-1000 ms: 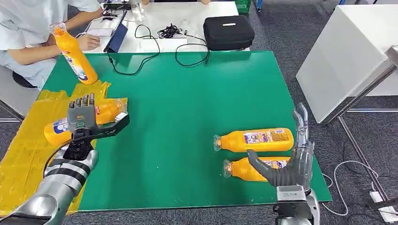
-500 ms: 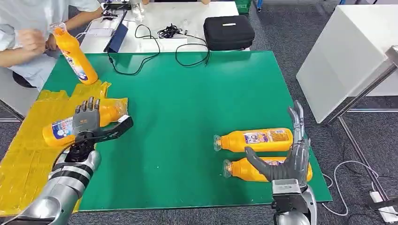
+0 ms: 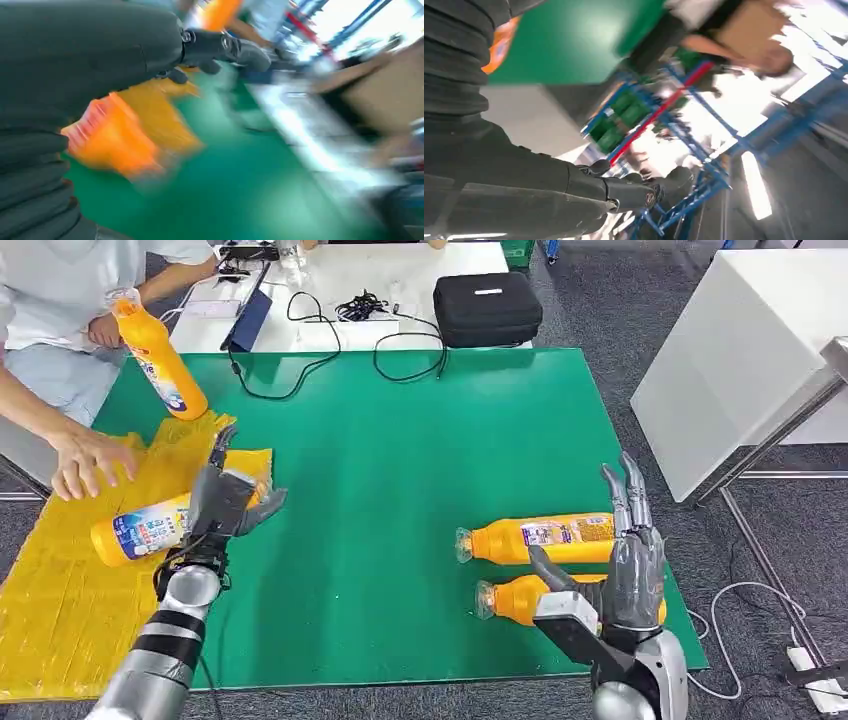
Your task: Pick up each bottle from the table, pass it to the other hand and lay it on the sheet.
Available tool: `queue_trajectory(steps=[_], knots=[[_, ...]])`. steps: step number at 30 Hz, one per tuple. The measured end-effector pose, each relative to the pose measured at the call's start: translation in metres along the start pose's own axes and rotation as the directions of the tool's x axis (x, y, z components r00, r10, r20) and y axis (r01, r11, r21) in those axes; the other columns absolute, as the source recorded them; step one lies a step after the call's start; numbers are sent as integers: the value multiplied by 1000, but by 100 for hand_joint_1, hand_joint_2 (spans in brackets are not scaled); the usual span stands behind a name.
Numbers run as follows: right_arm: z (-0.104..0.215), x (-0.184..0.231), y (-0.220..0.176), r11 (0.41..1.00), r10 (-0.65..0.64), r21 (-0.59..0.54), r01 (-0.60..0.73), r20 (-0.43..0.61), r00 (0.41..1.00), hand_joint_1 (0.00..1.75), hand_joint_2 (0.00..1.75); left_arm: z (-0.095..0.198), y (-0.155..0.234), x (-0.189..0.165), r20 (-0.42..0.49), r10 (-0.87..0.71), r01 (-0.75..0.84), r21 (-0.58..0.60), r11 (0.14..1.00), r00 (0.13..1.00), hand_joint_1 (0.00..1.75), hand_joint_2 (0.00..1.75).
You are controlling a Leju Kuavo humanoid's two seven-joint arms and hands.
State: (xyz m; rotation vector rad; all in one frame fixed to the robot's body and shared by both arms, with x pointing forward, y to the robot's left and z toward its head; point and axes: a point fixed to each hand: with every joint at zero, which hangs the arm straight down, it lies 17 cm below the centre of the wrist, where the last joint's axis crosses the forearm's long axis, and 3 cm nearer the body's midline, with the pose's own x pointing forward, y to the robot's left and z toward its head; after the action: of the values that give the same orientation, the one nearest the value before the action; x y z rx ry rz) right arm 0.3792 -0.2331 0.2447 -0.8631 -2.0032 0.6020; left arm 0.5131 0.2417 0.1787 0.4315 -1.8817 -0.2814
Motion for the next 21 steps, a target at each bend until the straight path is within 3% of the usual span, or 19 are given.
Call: queue_trajectory(steps=[6, 13, 21], knots=[[-5, -74, 35, 931, 133, 349, -108, -50, 990, 0, 175, 10, 23, 70, 140, 350, -353, 1, 935, 926, 0, 175], [-21, -121, 30, 870, 176, 474, -134, -47, 983, 0, 175, 20, 32, 104, 225, 454, -457, -43, 889, 862, 0, 175], [-36, -150, 30, 834, 219, 528, -158, -54, 974, 0, 175, 24, 32, 119, 254, 483, -484, -66, 873, 838, 0, 175]])
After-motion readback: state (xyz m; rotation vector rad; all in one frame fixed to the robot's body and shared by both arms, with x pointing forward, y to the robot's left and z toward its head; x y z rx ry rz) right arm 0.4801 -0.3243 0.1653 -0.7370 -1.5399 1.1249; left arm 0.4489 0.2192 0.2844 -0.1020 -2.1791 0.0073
